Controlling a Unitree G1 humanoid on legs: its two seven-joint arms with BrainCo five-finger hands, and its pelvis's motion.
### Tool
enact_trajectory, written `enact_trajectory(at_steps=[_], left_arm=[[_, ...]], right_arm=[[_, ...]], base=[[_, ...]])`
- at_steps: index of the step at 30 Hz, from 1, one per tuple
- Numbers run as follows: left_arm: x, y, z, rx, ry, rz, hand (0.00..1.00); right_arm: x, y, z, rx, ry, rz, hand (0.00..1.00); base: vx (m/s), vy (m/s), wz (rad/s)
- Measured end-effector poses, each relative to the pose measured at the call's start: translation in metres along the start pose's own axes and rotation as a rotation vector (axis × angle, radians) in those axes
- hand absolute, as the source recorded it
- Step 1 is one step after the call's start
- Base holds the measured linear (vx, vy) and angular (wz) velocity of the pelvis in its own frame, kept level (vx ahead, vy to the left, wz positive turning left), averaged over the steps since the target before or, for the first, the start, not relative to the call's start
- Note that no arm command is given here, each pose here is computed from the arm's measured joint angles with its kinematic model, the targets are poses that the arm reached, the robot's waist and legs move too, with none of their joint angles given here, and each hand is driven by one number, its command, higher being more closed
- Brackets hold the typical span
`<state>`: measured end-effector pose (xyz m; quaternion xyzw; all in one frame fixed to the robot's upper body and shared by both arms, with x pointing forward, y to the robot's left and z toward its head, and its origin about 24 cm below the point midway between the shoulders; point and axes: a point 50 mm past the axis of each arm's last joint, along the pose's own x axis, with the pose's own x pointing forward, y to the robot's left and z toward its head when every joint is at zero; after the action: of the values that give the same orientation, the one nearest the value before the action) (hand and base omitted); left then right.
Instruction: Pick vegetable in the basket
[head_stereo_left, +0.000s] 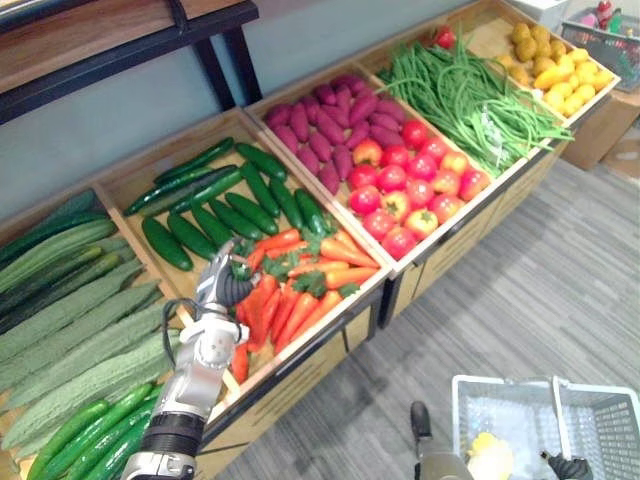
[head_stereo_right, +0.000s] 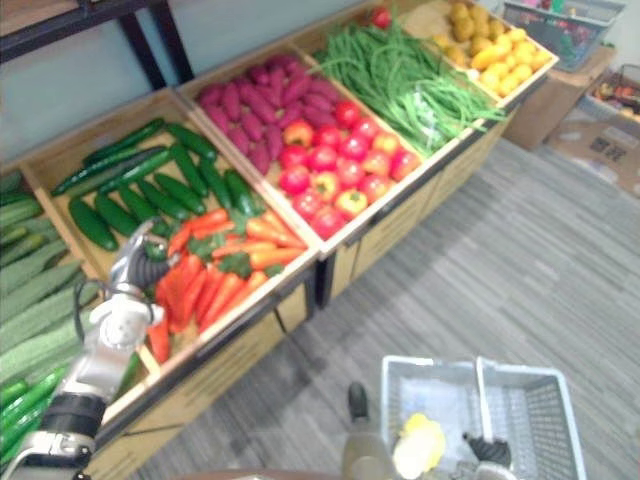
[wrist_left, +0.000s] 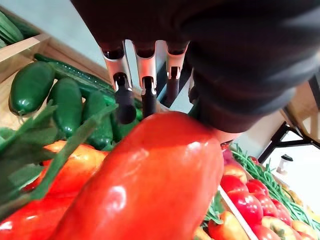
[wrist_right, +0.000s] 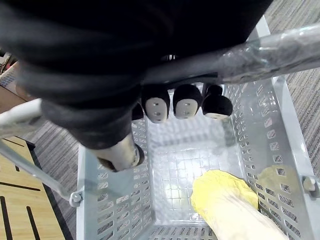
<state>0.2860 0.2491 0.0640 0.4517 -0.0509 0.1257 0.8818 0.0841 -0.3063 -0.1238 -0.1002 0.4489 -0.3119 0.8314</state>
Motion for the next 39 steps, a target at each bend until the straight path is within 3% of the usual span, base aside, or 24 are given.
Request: enact_trajectory(at_steps=[18, 24, 29, 31, 39], left_arm=[[0.004, 0.035, 0.002, -0.075, 0.002, 0.224, 1.00], [0.002, 0.042, -0.008, -0.285, 0.101, 0.336, 1.00], [0.000, 0.048, -0.015, -0.374, 0.145, 0.395, 1.00], [-0.003, 0.046, -0.019, -0.476, 0.195, 0.438, 1.00], [-0.009, 0.032, -0.023, -0.698, 0.271, 0.447, 1.00]], right_arm=[[0.000, 0.001, -0.005, -0.036, 0.020, 0.005, 1.00], [0.000, 0.000, -0.005, -0.039, 0.020, 0.003, 1.00], [0.000, 0.000, -0.005, -0.040, 0.021, 0.003, 1.00], [0.000, 0.000, -0.005, -0.041, 0.021, 0.003, 1.00], [0.001, 0.002, 0.000, -0.060, 0.009, 0.007, 1.00]], base=[[-0.01, -0.013, 0.01], [0.00, 0.000, 0.00], [0.00, -0.006, -0.01], [0.00, -0.011, -0.02], [0.00, -0.004, -0.01]])
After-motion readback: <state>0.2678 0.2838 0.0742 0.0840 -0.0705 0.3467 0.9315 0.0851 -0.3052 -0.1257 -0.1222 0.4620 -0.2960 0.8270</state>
